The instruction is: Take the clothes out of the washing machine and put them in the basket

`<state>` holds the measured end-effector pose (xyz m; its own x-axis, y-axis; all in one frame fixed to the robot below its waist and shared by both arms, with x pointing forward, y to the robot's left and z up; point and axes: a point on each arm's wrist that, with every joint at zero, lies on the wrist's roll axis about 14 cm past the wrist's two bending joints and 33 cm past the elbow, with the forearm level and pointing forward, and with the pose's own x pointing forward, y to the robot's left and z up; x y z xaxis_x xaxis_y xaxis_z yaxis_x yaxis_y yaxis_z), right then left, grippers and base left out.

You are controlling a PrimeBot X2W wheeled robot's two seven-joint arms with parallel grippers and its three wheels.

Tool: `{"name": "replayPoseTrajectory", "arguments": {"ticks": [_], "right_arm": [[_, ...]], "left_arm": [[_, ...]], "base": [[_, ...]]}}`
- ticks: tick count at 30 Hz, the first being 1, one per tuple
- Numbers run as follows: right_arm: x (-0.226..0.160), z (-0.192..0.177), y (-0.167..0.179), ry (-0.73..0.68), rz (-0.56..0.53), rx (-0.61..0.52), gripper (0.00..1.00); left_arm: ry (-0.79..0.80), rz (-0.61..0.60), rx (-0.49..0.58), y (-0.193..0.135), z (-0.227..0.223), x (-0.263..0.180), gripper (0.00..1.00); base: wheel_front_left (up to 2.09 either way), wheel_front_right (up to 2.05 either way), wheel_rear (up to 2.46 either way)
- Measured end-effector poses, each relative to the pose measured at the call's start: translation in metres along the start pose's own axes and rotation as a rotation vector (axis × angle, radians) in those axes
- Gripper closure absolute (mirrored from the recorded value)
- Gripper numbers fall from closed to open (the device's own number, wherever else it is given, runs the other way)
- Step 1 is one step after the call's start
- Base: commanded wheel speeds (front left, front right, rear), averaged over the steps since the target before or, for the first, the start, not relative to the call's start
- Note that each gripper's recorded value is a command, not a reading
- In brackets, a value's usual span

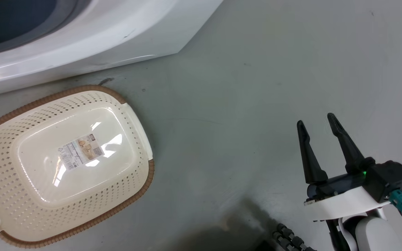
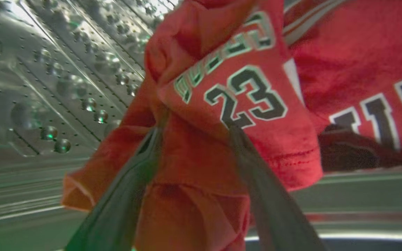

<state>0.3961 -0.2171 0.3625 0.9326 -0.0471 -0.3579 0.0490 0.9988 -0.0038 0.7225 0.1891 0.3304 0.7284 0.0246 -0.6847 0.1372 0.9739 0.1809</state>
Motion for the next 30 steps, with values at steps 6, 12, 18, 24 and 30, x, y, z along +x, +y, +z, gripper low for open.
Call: {"name": "replayPoseTrajectory", "arguments": {"ticks": [6, 12, 18, 24, 30], "right_arm": [[-0.003, -0.004, -0.001, 0.010, -0.006, 0.011, 0.00], [-0.004, -0.004, 0.000, 0.011, -0.006, 0.018, 0.00], [-0.005, -0.003, -0.001, 0.009, -0.008, 0.019, 0.00], [-0.007, 0.009, -0.003, -0.025, -0.012, 0.021, 0.00], [-0.012, 0.029, -0.006, -0.080, -0.015, 0.023, 0.00]], "left_arm": [[0.097, 0.019, -0.023, 0.002, -0.016, 0.003, 0.95], [0.086, 0.049, -0.038, 0.006, -0.019, 0.002, 1.00], [-0.080, 0.061, -0.012, 0.007, 0.008, -0.008, 1.00], [-0.304, 0.045, 0.017, 0.000, 0.035, -0.032, 1.00], [-0.491, 0.001, -0.006, -0.017, 0.047, -0.065, 1.00]], "base": [[0.00, 0.00, 0.00], [0.00, 0.00, 0.00], [0.00, 0.00, 0.00], [0.00, 0.00, 0.00], [0.00, 0.00, 0.00]]}}
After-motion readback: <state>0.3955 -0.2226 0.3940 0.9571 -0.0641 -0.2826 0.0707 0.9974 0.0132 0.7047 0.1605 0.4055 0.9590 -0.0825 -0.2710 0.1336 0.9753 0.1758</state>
